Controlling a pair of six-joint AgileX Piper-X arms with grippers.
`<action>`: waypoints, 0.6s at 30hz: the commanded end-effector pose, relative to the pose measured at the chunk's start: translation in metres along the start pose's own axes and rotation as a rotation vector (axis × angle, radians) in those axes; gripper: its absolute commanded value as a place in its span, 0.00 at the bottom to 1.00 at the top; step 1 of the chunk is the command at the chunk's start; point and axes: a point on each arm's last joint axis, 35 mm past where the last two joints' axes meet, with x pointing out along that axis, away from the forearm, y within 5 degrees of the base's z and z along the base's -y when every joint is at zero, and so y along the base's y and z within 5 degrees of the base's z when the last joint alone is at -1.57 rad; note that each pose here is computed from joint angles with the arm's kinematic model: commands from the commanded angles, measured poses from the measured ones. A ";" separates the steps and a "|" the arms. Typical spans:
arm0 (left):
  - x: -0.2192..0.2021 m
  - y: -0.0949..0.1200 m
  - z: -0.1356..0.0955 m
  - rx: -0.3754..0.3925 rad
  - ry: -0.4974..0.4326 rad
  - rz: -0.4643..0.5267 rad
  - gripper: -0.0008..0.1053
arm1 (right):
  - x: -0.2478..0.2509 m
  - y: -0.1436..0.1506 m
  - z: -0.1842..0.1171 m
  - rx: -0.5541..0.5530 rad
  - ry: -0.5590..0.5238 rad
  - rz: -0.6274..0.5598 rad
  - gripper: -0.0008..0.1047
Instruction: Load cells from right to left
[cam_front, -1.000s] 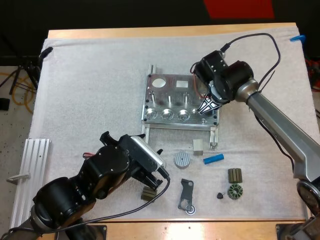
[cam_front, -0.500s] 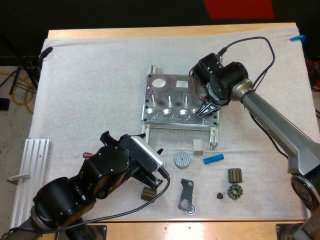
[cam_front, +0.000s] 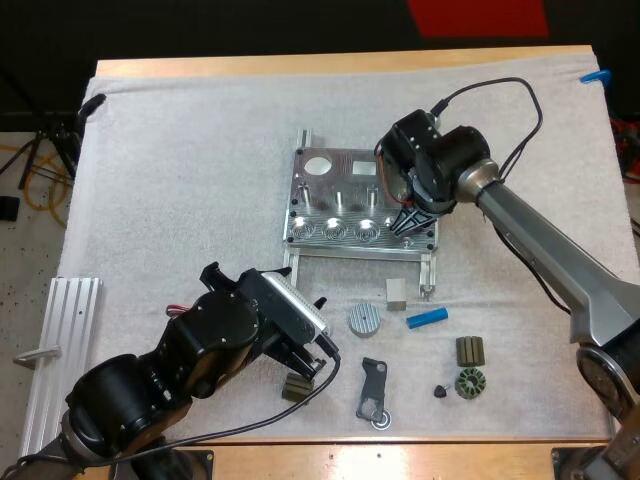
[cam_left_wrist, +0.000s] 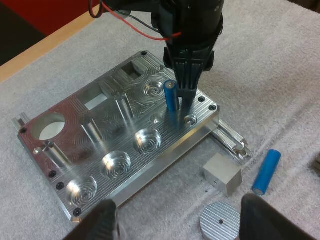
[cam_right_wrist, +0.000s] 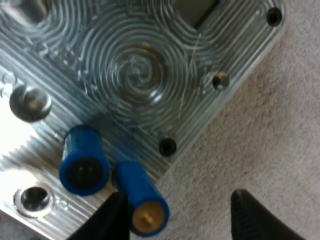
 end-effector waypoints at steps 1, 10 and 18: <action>-0.003 0.000 0.002 -0.006 -0.020 -0.005 0.50 | 0.012 0.002 -0.001 0.000 0.019 0.004 0.44; -0.003 0.000 0.002 -0.002 -0.020 -0.005 0.50 | 0.015 0.004 -0.002 -0.001 0.018 -0.017 0.44; -0.003 0.000 0.002 0.003 -0.020 -0.005 0.50 | -0.029 -0.006 -0.008 0.034 -0.096 -0.043 0.44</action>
